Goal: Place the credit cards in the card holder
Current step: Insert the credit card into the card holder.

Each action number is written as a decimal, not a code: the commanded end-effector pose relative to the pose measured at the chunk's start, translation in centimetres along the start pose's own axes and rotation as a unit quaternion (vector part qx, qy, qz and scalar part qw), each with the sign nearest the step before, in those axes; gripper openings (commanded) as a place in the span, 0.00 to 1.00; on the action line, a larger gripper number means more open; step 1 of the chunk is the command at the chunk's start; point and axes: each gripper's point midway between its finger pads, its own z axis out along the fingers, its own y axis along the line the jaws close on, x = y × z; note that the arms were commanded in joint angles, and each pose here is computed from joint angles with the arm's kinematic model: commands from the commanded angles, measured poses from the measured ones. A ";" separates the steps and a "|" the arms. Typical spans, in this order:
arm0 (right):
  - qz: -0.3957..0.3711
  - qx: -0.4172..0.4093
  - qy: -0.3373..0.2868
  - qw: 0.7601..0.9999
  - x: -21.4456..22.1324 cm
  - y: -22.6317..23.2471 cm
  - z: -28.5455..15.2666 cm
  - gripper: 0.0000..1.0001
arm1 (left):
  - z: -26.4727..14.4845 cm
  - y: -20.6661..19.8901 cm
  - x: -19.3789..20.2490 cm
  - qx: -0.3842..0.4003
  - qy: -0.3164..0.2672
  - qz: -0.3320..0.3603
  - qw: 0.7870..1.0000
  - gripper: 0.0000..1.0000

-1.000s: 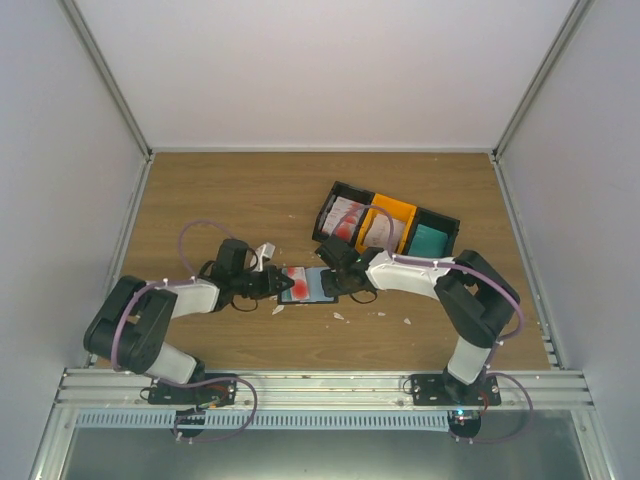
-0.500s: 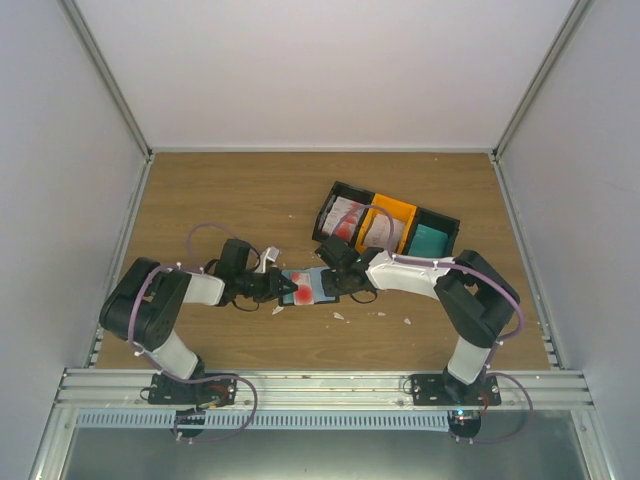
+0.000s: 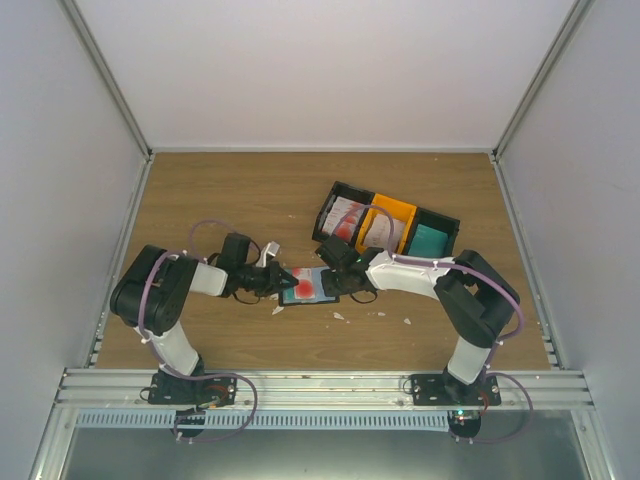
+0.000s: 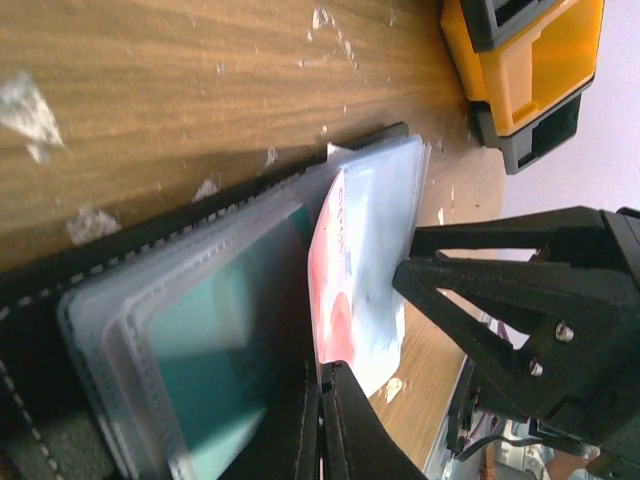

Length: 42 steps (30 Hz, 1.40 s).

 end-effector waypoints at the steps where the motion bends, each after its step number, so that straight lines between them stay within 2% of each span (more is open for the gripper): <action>1: -0.002 0.011 0.030 0.999 2.0 -0.6 1.4 0.24 | 0.2 0.6 -1.5 -0.013 -0.017 0.010 1.000 0.00; 25: -0.004 -0.002 0.025 1.000 1.8 -0.2 1.3 0.25 | 0.8 0.4 0.6 -0.011 0.000 0.015 1.000 0.00; 30: -0.004 -0.002 0.024 1.000 1.8 -0.2 1.3 0.25 | -0.1 1.1 -0.4 -0.054 -0.035 0.020 0.998 0.00; 35: -0.003 -0.002 0.026 1.000 2.0 -0.3 1.4 0.25 | -1.7 -0.3 -1.9 -0.064 -0.086 0.044 0.993 0.00; 42: -0.007 -0.013 0.030 0.999 2.2 0.0 1.9 0.25 | -0.6 -1.6 -2.1 -0.028 -0.067 0.060 0.996 0.00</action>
